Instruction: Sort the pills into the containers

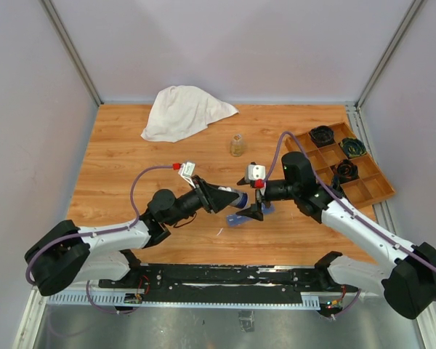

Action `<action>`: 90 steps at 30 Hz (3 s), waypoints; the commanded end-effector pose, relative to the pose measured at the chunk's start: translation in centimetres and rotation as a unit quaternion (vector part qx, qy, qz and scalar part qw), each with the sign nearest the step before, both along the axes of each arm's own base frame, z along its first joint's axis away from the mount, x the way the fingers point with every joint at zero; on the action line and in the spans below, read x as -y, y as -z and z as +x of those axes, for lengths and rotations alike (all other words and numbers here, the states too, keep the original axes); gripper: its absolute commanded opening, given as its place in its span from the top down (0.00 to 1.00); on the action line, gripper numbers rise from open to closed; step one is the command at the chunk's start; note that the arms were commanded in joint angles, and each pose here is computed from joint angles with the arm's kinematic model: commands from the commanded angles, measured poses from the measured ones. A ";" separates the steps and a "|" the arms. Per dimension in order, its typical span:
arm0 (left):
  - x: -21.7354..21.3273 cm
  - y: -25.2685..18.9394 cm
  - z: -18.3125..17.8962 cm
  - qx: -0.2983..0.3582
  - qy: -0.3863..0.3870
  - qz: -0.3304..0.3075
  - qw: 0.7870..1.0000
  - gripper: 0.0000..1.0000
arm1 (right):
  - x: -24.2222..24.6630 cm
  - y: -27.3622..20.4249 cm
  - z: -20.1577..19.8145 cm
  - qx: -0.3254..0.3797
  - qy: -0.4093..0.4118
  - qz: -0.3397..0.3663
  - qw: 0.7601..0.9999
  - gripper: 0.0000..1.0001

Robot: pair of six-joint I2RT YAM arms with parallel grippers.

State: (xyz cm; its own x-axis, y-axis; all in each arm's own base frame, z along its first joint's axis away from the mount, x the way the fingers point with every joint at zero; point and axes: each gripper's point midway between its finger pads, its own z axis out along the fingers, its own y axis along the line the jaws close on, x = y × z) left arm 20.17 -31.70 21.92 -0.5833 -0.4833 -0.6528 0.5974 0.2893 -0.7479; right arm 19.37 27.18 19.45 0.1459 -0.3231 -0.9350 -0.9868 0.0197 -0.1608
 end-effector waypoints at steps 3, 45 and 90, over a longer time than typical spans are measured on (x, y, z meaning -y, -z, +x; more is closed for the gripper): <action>0.9 -3.1 0.7 0.022 -0.020 -0.038 0.999 1.00 | -1.3 0.1 1.0 0.001 0.047 0.001 0.999 0.09; -1.9 -3.2 -1.3 0.102 -0.029 0.029 0.994 0.05 | -1.0 -1.7 -1.7 0.002 -0.029 -0.010 1.000 0.94; 1.9 -2.1 -1.8 0.000 0.044 0.009 0.999 0.95 | -1.4 0.6 -0.2 0.011 0.002 -0.044 0.999 0.32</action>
